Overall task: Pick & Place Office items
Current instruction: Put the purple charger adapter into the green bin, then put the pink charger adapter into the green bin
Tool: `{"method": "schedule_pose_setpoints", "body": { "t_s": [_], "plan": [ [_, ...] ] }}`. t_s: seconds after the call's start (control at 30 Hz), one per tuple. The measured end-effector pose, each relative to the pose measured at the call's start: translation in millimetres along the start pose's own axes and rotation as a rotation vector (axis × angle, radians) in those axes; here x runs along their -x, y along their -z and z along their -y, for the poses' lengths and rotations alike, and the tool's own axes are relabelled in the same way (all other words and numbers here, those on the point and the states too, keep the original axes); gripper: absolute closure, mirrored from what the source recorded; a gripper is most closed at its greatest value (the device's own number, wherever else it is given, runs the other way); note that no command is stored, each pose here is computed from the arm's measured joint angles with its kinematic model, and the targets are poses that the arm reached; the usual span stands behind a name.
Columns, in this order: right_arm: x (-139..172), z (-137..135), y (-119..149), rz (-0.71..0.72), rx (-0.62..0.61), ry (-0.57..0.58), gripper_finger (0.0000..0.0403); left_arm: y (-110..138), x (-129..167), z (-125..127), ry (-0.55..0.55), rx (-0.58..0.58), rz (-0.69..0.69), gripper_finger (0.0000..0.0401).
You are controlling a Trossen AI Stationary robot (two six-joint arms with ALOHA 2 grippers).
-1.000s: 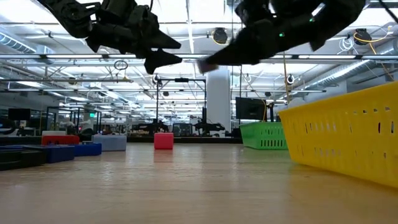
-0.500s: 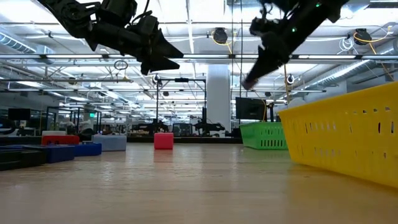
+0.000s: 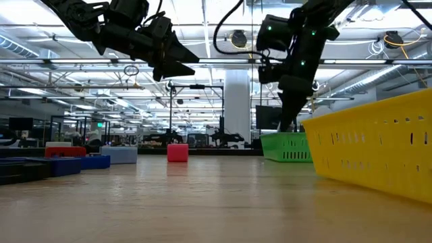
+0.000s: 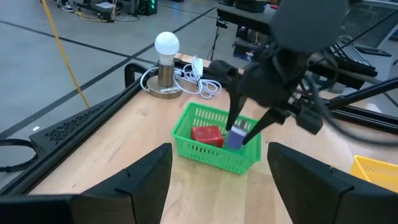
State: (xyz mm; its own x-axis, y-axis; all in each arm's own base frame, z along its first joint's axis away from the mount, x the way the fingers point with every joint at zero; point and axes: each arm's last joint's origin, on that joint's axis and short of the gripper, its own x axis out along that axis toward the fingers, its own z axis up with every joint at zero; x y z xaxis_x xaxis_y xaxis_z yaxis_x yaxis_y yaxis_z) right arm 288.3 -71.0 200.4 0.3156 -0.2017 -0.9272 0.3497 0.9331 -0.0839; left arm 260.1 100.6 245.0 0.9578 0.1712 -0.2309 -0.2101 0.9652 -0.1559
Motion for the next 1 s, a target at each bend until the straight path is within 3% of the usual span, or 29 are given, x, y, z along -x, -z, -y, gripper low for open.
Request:
{"method": "schedule_pose_setpoints", "body": {
  "t_s": [0.4, 0.7, 0.87, 1.0],
  "plan": [
    [-18, -4, 1, -0.057, 0.036, -0.047, 0.0273, 0, 0, 0, -0.001, -0.008, 0.001, 0.0155],
    [-18, -4, -3, -0.021, 0.033, -0.049, 0.0172, 0, 0, 0, -0.001, -0.001, 0.002, 0.0158],
    [-17, -4, -6, 0.010, 0.019, -0.052, 0.0159, 0, 0, 0, -0.001, 0.000, 0.003, 0.0158],
    [0, -2, -6, 0.059, 0.006, -0.056, 0.0161, 0, 0, 0, -0.001, 0.000, 0.003, 0.0158]
  ]
}}
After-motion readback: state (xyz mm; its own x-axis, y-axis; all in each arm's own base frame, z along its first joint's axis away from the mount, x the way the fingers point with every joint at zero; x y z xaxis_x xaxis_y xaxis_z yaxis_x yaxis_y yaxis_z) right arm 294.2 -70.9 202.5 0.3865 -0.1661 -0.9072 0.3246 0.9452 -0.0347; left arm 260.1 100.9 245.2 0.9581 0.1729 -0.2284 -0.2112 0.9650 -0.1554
